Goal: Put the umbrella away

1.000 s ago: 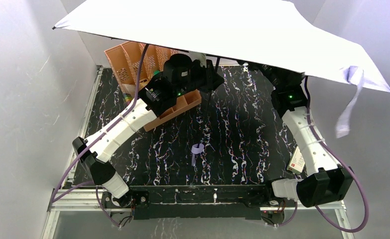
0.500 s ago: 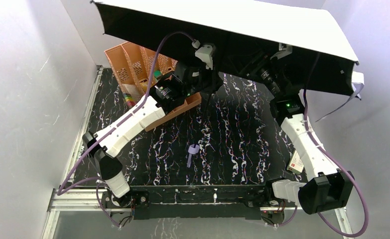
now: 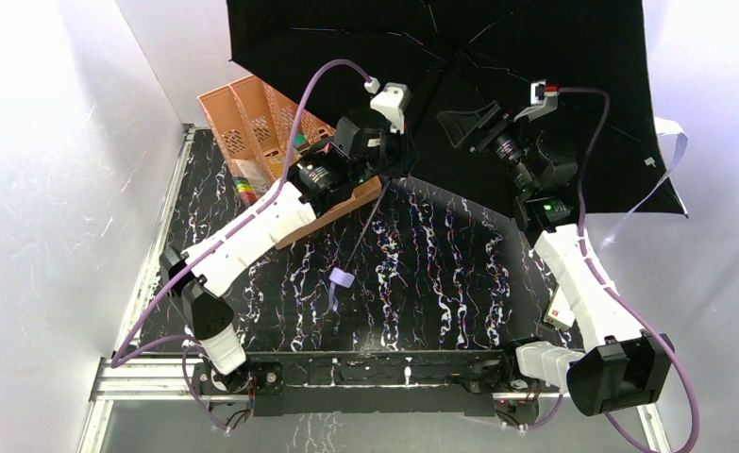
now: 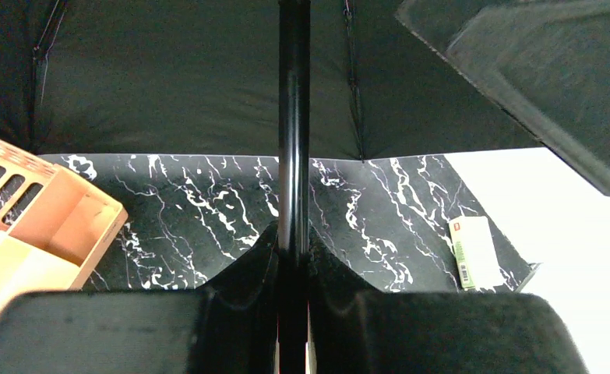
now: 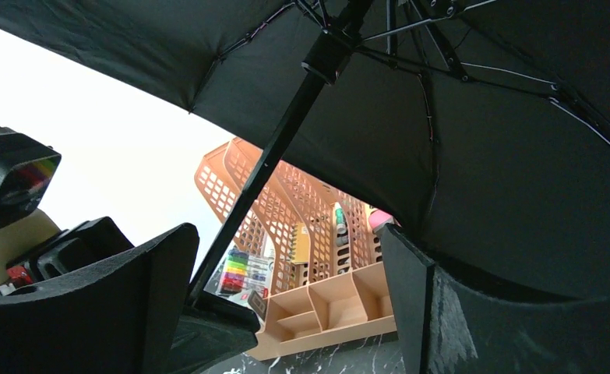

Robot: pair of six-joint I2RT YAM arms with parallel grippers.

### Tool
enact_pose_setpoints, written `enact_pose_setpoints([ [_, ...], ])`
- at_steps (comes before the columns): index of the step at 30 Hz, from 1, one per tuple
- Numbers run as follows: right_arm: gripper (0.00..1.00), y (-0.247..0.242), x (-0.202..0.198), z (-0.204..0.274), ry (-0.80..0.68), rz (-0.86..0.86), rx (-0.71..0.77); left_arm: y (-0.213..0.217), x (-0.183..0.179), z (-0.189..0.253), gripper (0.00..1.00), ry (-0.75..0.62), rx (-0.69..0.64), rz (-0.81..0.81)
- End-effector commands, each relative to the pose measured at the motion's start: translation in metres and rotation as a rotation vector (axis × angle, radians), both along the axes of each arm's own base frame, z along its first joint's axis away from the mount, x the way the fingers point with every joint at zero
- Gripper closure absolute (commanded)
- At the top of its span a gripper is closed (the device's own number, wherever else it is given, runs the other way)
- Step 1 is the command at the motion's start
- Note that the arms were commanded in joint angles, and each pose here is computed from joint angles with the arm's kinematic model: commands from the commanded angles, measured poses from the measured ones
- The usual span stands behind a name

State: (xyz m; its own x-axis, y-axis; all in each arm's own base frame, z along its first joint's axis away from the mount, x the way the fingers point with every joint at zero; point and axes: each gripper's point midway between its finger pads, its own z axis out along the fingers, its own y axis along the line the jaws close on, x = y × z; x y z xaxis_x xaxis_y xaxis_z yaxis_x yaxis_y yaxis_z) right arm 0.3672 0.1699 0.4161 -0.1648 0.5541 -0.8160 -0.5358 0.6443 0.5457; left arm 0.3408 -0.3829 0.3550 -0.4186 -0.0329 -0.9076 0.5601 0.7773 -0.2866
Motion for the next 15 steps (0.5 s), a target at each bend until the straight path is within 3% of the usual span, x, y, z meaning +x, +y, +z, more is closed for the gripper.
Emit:
enact_pose_setpoints([
  [1, 0.06, -0.010, -0.010, 0.049, -0.107, -0.034, 0.092, 0.013, -0.003, 0.048, 1.00, -0.114, -0.077, 0.029],
  [9, 0.14, -0.027, 0.014, 0.048, 0.024, -0.152, 0.265, 0.007, -0.002, 0.023, 1.00, -0.090, -0.015, 0.006],
  [15, 0.15, -0.038, 0.026, 0.013, 0.126, -0.239, 0.278, 0.000, -0.011, -0.017, 1.00, -0.059, 0.071, -0.013],
])
